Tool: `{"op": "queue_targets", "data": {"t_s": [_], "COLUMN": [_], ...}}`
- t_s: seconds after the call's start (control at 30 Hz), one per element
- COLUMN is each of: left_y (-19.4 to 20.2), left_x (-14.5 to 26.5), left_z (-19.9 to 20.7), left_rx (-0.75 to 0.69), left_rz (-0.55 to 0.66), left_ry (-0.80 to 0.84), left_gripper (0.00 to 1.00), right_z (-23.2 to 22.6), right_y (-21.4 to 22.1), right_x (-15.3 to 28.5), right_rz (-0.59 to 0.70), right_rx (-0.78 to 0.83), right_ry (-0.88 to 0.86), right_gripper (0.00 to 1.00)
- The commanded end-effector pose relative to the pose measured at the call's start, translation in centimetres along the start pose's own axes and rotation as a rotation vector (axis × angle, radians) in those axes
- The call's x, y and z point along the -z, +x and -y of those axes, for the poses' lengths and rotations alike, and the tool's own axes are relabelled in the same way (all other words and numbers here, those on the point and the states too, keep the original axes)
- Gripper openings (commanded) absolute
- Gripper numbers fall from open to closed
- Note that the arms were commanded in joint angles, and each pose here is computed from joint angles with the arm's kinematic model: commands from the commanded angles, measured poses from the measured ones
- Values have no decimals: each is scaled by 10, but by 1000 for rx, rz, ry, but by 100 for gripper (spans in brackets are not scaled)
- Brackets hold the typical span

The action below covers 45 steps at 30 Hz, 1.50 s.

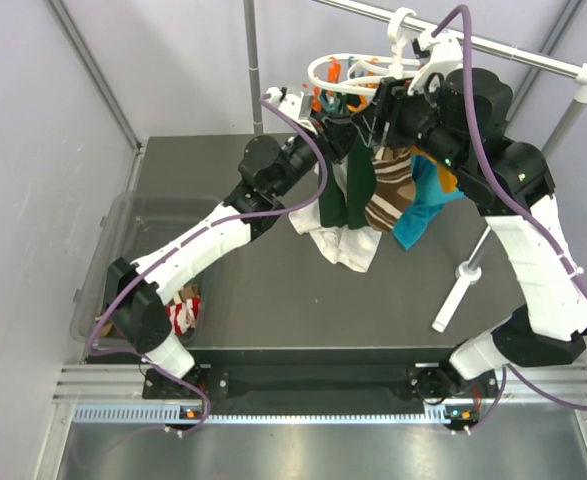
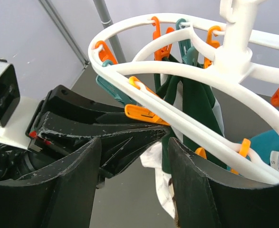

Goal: Clip the socks to the hanger
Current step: Open the clamp at the hanger.

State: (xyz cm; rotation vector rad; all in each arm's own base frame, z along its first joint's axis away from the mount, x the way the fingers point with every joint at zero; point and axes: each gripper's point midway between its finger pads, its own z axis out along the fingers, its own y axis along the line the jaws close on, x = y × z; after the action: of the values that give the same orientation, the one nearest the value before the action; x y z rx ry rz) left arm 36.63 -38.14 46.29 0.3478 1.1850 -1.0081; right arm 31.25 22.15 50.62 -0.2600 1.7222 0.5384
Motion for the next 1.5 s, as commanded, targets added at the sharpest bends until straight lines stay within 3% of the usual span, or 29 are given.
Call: {"op": "queue_targets", "data": {"t_s": [0.0, 0.07, 0.27, 0.47, 0.63, 0.87, 1.33, 1.47], "left_y": [-45, -42, -35, -38, -39, -31, -40, -43], "left_x": [7, 6, 2, 0, -2, 0, 9, 12], "left_z": [6, 0, -2, 0, 11, 17, 25, 28], "left_rx": [-39, -55, -99, -119, -106, -72, -14, -12], "left_rz": [97, 102, 109, 147, 152, 94, 40, 38], "left_ry": [-14, -36, -23, 8, 66, 82, 69, 73], "left_gripper": [29, 40, 45, 36, 17, 0, 0, 0], "right_z": [-2, 1, 4, 1, 2, 1, -1, 2], "right_y": [-28, -27, -24, -20, -18, -18, -7, -3], "right_x": [10, 12, 14, 12, 7, -1, -28, -34], "right_rz": [104, 107, 102, 89, 85, 89, 85, 77], "right_rx": [2, -2, 3, 3, 0, -8, 42, 57], "right_ry": [12, 27, 38, 21, 26, 29, 23, 34], "right_gripper": [58, 58, 58, 58, 58, 62, 61, 56]}}
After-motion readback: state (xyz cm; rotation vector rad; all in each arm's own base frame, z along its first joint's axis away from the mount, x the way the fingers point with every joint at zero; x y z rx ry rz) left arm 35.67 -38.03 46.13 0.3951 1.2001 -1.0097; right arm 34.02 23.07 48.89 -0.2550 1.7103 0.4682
